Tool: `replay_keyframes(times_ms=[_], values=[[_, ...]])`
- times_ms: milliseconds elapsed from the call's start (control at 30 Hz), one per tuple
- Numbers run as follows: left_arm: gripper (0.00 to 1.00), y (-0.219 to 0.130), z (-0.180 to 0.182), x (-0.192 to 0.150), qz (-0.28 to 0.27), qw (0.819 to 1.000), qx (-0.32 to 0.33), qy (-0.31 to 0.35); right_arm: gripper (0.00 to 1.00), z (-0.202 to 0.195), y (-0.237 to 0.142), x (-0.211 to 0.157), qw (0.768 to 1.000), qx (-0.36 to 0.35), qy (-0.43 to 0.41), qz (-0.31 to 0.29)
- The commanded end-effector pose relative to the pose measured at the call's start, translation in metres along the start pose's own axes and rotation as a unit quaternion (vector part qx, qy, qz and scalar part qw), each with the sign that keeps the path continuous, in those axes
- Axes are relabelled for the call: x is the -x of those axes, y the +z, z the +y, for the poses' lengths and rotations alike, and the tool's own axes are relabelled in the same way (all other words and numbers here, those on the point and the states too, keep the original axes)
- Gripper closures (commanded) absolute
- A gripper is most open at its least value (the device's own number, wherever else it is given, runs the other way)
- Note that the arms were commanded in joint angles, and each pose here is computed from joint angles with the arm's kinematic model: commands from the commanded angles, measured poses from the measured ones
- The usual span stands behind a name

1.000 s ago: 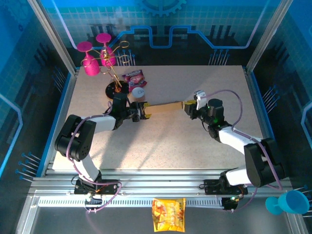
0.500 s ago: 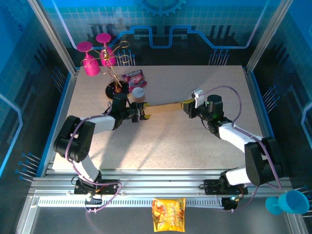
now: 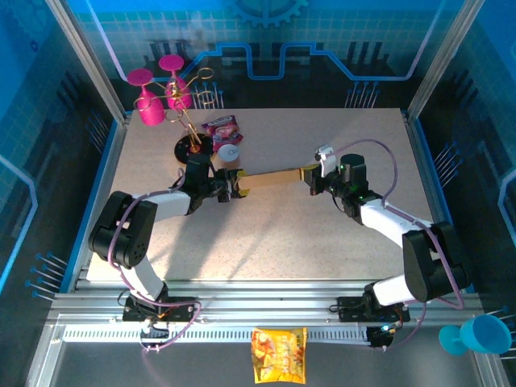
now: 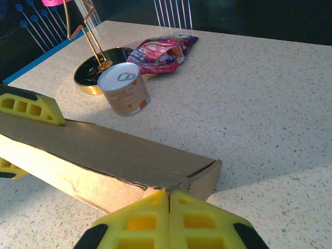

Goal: Fold the paper box

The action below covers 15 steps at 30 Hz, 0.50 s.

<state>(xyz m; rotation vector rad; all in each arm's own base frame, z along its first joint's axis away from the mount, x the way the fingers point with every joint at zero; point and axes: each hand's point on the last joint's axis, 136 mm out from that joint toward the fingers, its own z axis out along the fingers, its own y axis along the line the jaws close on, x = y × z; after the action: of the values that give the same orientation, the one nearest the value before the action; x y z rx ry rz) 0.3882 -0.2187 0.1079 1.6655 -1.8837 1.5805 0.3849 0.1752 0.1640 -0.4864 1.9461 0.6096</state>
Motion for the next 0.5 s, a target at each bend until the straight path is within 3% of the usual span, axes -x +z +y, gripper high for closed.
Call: replay_keyframes(times_ms=[0,467], values=[[0.89,-0.003,-0.012,-0.016,0.016,0.964,-0.005,-0.265,1.0,0.006,0.003,0.003,1.0,0.009,0.003,0.0],[0.89,0.001,-0.017,-0.017,0.021,0.964,-0.011,-0.263,1.0,0.021,0.008,0.001,0.998,0.009,0.053,-0.016]])
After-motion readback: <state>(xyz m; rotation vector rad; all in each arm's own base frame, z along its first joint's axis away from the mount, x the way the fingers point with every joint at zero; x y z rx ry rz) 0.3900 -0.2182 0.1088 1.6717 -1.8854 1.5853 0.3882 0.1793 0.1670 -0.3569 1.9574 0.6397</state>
